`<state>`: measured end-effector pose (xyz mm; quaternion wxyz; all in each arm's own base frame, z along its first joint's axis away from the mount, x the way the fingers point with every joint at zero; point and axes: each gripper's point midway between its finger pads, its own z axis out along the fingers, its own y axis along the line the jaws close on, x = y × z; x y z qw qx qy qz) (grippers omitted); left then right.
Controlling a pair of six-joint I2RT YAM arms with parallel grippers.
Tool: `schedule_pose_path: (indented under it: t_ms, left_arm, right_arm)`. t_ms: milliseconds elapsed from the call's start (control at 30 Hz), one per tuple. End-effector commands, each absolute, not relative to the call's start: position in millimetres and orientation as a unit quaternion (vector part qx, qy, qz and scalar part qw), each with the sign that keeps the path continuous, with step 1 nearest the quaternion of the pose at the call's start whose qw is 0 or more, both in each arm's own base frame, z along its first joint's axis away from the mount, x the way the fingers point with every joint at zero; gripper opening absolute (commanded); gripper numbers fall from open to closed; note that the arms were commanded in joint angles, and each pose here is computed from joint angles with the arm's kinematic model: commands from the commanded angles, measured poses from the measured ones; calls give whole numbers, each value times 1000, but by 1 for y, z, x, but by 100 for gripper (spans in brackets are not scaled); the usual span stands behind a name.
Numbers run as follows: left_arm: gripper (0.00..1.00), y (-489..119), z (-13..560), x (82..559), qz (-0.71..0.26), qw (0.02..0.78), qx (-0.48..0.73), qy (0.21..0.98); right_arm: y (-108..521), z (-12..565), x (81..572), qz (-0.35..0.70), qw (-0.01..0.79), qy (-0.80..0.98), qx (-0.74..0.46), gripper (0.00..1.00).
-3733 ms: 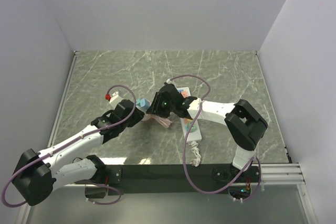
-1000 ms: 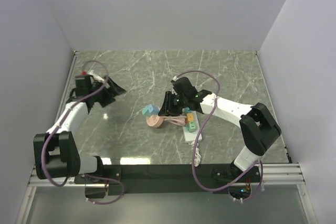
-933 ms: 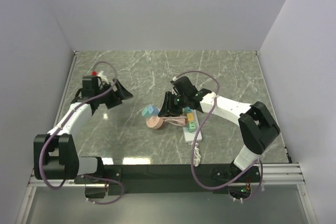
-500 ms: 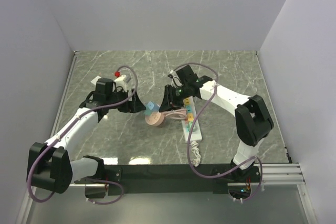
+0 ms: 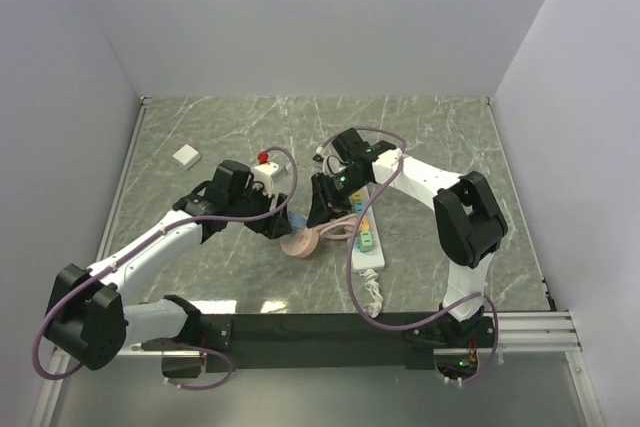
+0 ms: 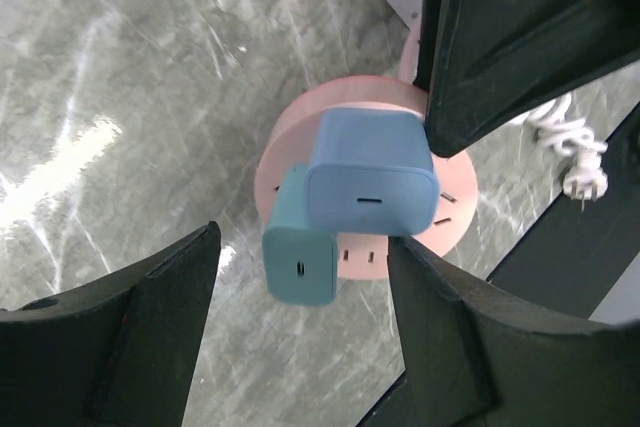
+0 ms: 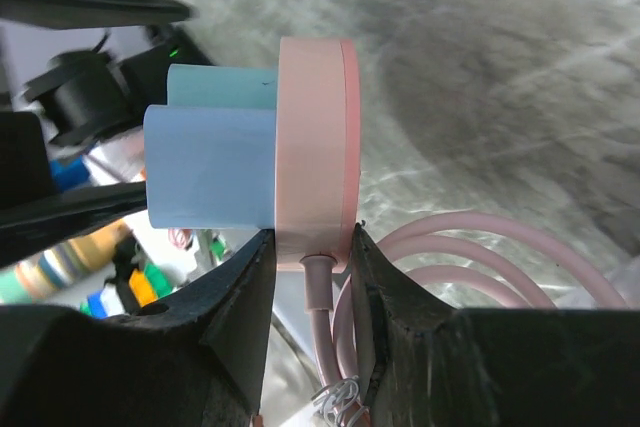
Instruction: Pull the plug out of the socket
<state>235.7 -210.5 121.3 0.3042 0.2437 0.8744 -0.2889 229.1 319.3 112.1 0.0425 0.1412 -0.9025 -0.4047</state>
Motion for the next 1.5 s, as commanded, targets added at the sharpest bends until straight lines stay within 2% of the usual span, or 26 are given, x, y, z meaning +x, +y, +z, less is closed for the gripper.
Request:
schedule_pose_path:
  t_ms: [0, 267, 367, 400, 500, 667, 833, 1167, 1467]
  left_arm:
    - [73, -213, 139, 242, -272, 336, 271, 860]
    - [69, -217, 135, 243, -275, 337, 279, 856]
    - [34, -227, 135, 239, -294, 324, 290, 851]
    - [18, -231, 133, 234, -298, 314, 298, 851]
    - [0, -239, 136, 230, -308, 303, 312, 846]
    - [1, -242, 168, 237, -305, 333, 320, 833]
    - [1, -226, 185, 256, -246, 375, 303, 841]
    - [1, -236, 177, 254, -274, 365, 292, 841]
    - [1, -239, 150, 282, -223, 347, 259, 874]
  right_arm:
    - [331, 153, 227, -480, 51, -858, 176, 0]
    - [327, 161, 220, -501, 65, -839, 203, 0]
    - [323, 159, 213, -504, 74, -834, 212, 0]
    - [323, 159, 210, -506, 75, -832, 214, 0]
    - [322, 153, 210, -503, 78, -835, 210, 0]
    - [305, 108, 230, -388, 54, -902, 182, 0]
    - [289, 78, 242, -317, 44, -933, 167, 0]
    - [297, 80, 248, -333, 15, -930, 156, 0]
    - [298, 73, 266, -293, -19, -948, 124, 0]
